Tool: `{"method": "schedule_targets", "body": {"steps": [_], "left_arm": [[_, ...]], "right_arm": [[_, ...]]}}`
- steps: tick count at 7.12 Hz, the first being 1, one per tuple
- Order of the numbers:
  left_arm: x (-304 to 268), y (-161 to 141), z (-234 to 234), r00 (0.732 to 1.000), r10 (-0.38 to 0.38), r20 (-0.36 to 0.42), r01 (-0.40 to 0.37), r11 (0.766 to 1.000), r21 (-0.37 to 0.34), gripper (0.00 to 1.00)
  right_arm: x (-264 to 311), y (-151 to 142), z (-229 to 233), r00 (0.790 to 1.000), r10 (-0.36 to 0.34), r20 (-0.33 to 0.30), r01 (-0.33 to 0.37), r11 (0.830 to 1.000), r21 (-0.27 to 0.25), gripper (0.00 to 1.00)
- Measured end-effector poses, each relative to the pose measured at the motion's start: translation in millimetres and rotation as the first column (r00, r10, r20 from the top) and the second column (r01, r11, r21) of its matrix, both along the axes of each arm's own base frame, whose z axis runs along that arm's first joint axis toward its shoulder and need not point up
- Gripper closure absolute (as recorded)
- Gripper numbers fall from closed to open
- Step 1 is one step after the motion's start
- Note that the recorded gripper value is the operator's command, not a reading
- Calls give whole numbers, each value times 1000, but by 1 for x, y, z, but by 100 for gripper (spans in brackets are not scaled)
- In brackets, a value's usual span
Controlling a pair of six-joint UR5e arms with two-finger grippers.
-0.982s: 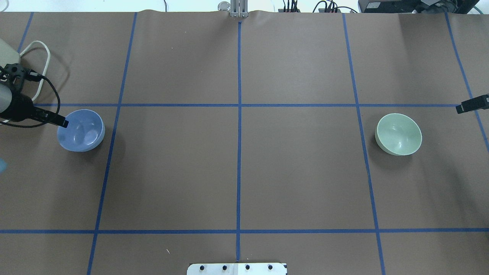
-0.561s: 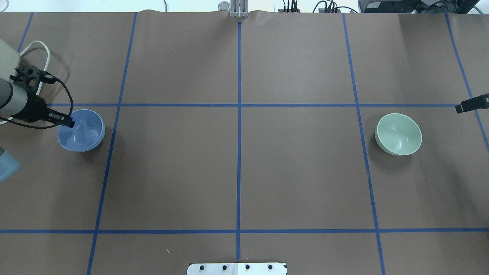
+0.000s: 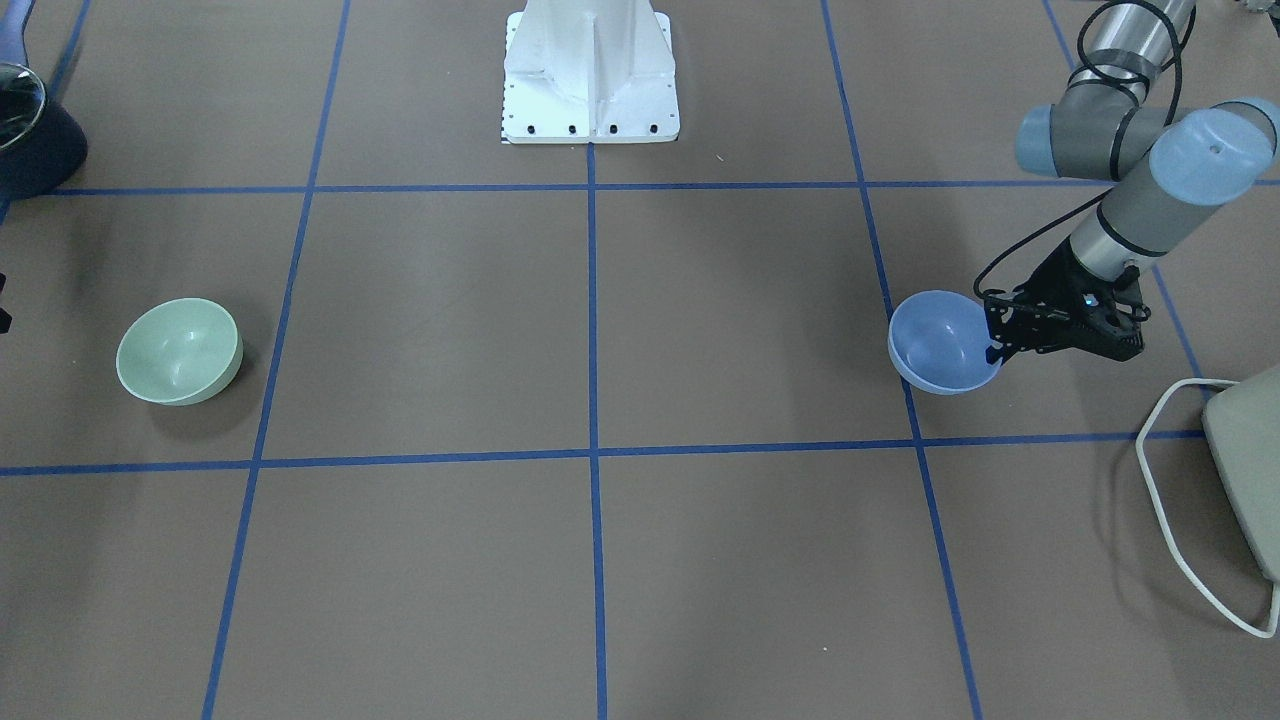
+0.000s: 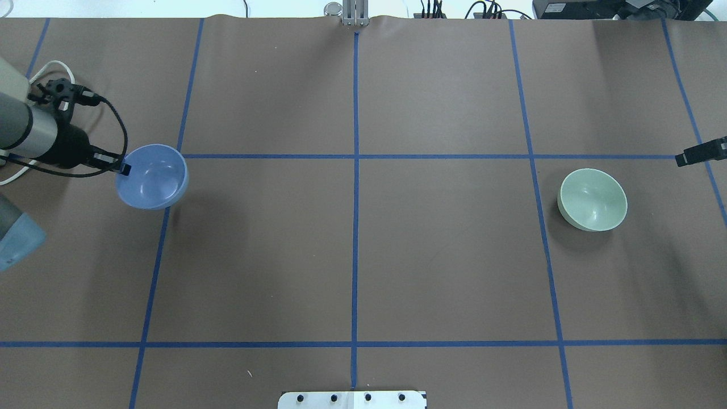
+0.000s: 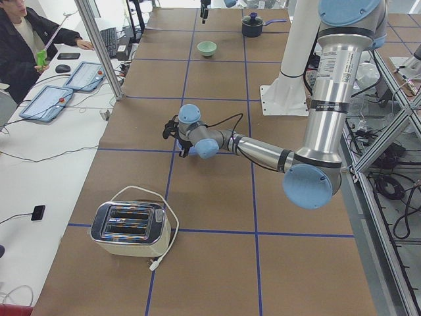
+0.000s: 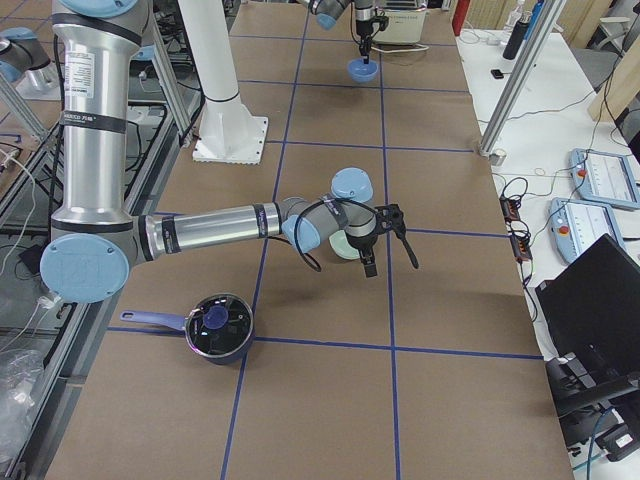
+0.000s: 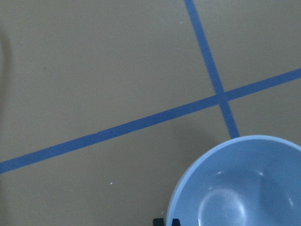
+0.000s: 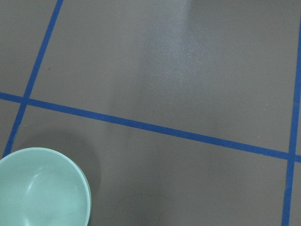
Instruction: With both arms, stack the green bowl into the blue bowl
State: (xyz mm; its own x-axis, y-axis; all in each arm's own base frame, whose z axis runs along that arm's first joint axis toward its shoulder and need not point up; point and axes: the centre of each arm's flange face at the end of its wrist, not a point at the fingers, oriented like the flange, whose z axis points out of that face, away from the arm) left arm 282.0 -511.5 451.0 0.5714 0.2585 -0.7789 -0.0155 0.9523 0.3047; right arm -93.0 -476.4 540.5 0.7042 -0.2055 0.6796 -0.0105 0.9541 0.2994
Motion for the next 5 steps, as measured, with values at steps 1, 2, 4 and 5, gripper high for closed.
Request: {"method": "schedule_targets", "body": {"steps": [1, 2, 4, 5], "left_arm": [[31, -4, -46, 1000, -16, -21, 15, 999, -45, 100], [73, -2, -94, 999, -30, -24, 28, 996, -87, 100], [171, 27, -181, 999, -44, -7, 43, 988, -149, 100], [211, 43, -208, 999, -50, -4, 49, 985, -164, 100]], "right_arm": [[0, 0, 0, 1000, 0, 1, 0, 1000, 0, 0], [0, 0, 0, 1000, 0, 1, 0, 1000, -1, 0], [0, 0, 0, 1000, 0, 1, 0, 1000, 0, 0], [0, 0, 0, 1000, 0, 1, 0, 1000, 0, 0]]}}
